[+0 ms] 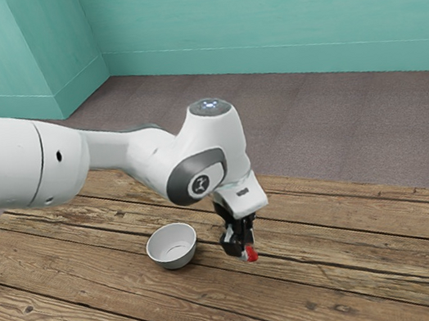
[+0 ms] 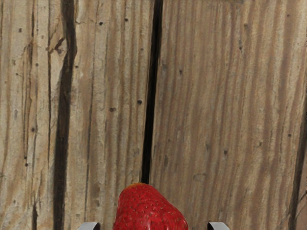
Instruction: Take strawberry from the bowl
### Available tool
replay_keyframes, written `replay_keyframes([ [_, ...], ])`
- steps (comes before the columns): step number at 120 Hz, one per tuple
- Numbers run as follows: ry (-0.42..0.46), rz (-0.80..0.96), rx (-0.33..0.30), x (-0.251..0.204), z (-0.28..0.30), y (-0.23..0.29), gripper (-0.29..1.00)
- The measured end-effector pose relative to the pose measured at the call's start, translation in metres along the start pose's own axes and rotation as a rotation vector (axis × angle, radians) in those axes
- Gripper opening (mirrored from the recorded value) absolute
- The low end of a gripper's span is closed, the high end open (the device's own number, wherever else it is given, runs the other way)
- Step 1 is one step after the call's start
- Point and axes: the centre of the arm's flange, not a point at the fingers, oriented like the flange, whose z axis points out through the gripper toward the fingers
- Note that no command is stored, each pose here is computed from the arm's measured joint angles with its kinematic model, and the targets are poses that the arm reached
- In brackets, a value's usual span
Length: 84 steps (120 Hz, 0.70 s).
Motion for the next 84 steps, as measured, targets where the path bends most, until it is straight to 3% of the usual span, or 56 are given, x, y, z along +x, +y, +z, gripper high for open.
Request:
replay_keyframes([
  [13, -0.002, -0.011, -0.006, -0.002, 0.002, -0.001, 0.43],
  [28, 0.003, -0.042, 0.005, -0.01, -0.011, -0.002, 0.55],
  [40, 0.017, -0.122, 0.053, -0.038, -0.083, 0.003, 0.61],
  [61, 0.031, -0.393, 0.121, -0.128, -0.244, 0.034, 0.66],
  [84, 0.0, -0.622, 0.054, -0.181, -0.286, 0.056, 0.69],
])
